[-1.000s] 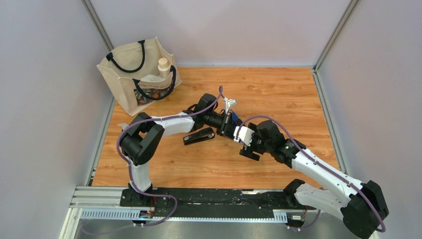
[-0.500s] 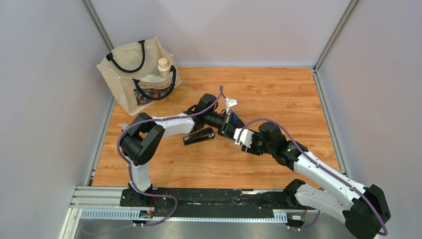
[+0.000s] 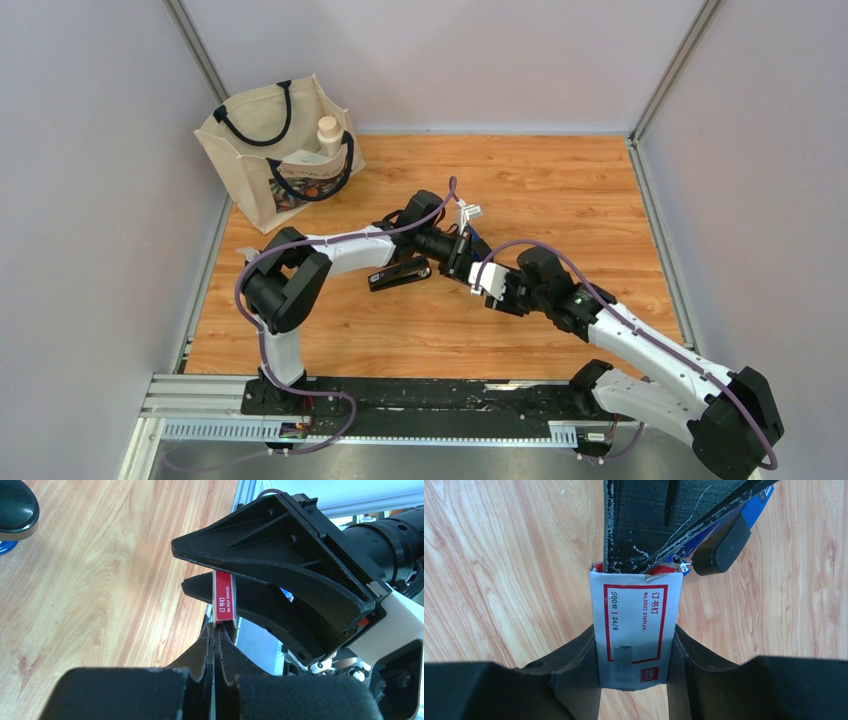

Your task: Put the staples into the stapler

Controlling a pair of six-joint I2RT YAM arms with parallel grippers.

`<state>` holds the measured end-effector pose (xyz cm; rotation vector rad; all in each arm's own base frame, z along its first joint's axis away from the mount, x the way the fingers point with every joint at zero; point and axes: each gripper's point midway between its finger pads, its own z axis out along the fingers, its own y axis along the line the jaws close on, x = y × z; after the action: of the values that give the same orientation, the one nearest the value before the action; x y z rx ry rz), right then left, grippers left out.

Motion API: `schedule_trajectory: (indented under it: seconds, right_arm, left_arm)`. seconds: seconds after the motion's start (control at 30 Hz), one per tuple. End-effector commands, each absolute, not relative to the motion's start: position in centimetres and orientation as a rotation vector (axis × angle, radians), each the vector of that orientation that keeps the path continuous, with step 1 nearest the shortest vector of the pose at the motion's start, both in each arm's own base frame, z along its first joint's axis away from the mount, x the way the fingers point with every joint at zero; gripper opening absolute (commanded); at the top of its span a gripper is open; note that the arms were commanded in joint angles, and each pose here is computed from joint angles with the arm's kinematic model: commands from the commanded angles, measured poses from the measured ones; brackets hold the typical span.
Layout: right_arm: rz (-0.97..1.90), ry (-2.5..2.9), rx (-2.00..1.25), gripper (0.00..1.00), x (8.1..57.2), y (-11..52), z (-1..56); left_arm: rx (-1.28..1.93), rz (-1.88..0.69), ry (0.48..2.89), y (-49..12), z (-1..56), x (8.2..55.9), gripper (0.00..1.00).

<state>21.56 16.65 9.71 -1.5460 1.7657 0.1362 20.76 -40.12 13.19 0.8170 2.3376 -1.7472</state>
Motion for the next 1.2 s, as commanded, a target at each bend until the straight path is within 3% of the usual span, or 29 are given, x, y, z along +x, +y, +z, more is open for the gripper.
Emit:
schedule_trajectory:
  seconds: [0.0,0.97,1.07,1.17]
  right_arm:
    - [0.044,1.877,-1.571,0.24,20.9,14.1,8.4]
    - [-0.016,2.015,-1.591,0.24,19.3,11.2,4.9]
    - [-0.01,2.004,-1.58,0.24,19.5,11.5,5.4]
    - [0.015,1.984,-1.563,0.25,19.7,12.1,6.1]
  left_arm:
    - [0.828,-1.665,2.301,-39.3,14.1,22.4,0.0]
    - [0.794,-1.616,2.278,-37.4,15.6,24.0,0.05]
    - [0.778,-1.612,2.295,-37.5,14.9,24.2,0.11]
    - [0.779,-1.613,2.325,-38.0,14.0,23.9,0.25]
